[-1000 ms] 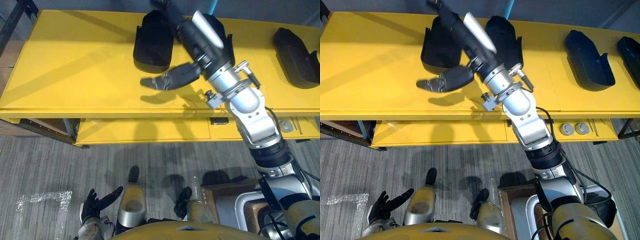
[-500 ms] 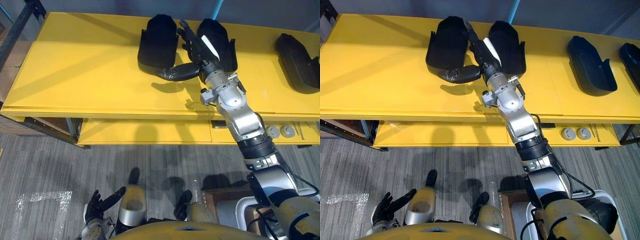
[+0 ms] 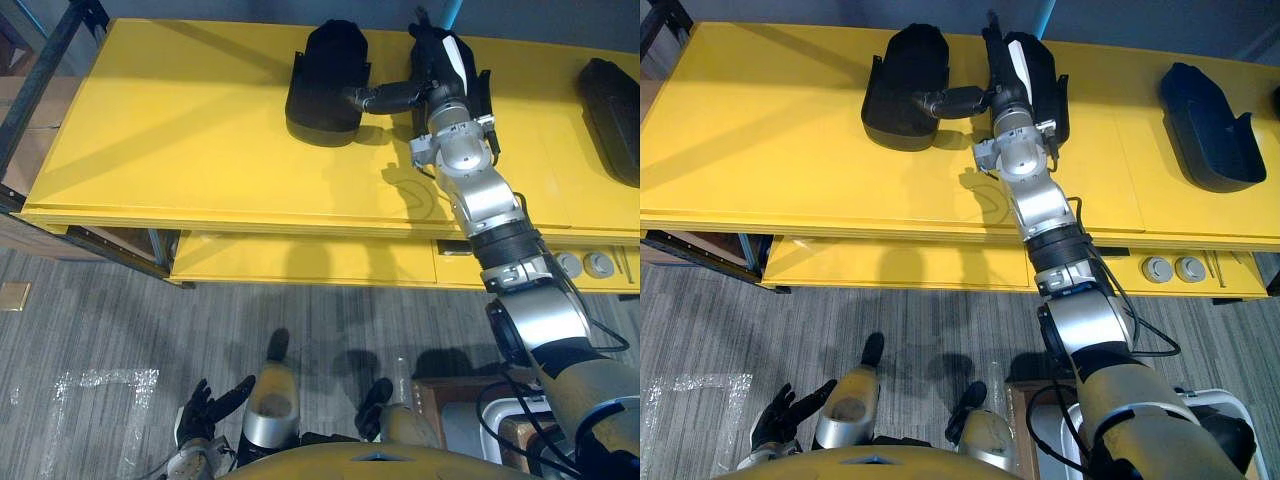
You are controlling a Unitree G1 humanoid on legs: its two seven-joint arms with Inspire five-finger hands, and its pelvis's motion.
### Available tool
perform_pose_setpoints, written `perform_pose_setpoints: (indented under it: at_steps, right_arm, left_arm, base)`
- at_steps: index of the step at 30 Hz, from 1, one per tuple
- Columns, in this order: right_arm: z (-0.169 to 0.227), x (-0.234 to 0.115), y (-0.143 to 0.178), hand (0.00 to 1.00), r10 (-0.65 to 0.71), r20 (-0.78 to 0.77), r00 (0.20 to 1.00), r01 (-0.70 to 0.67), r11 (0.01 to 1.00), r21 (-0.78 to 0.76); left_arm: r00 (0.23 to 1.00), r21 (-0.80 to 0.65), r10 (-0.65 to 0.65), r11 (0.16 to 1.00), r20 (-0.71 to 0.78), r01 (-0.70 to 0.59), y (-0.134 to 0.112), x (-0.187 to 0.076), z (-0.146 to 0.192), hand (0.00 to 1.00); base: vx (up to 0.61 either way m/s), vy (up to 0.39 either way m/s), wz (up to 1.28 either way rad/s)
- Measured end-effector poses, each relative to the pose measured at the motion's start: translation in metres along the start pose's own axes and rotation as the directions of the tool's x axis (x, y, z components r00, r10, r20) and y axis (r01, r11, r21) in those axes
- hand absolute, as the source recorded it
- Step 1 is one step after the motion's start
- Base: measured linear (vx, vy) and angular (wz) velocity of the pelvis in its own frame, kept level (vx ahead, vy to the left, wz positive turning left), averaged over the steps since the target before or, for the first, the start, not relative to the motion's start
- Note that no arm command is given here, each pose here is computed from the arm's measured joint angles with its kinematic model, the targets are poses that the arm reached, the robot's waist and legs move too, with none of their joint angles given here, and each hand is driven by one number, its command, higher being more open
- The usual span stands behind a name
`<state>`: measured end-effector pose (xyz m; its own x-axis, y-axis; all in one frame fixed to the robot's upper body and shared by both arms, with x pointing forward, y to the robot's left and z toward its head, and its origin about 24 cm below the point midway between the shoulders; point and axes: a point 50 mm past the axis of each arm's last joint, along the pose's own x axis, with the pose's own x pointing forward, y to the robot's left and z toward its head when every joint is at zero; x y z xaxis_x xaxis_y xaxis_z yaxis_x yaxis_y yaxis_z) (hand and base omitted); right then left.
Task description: Walk over and take three plastic housings, then place them on the shelf
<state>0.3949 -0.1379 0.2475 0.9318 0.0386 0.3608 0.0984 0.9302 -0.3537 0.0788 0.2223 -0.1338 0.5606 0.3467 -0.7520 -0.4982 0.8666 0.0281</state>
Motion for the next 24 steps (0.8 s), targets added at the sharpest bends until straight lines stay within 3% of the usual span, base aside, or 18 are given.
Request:
perform_pose_setpoints:
  at_steps: [14,24]
  right_arm:
    - [0.045,0.025,-0.025,1.0,-0.041,0.111,0.993,0.05,0.996,-0.077]
    - [0.033,0.031,-0.049,1.0,-0.187,0.034,0.982,0.19,0.973,-0.128]
  left_arm:
    - [0.997,-0.003,-0.075,0.997,-0.02,0.075,-0.013,0.003,0.006,1.0]
    - [0.988,0.008,-0.157,0.988,-0.006,0.157,-0.034,0.009,0.017,1.0]
  base:
    - [-0.05,-0.018,0.08]
    - [-0.06,-0.024,0.01]
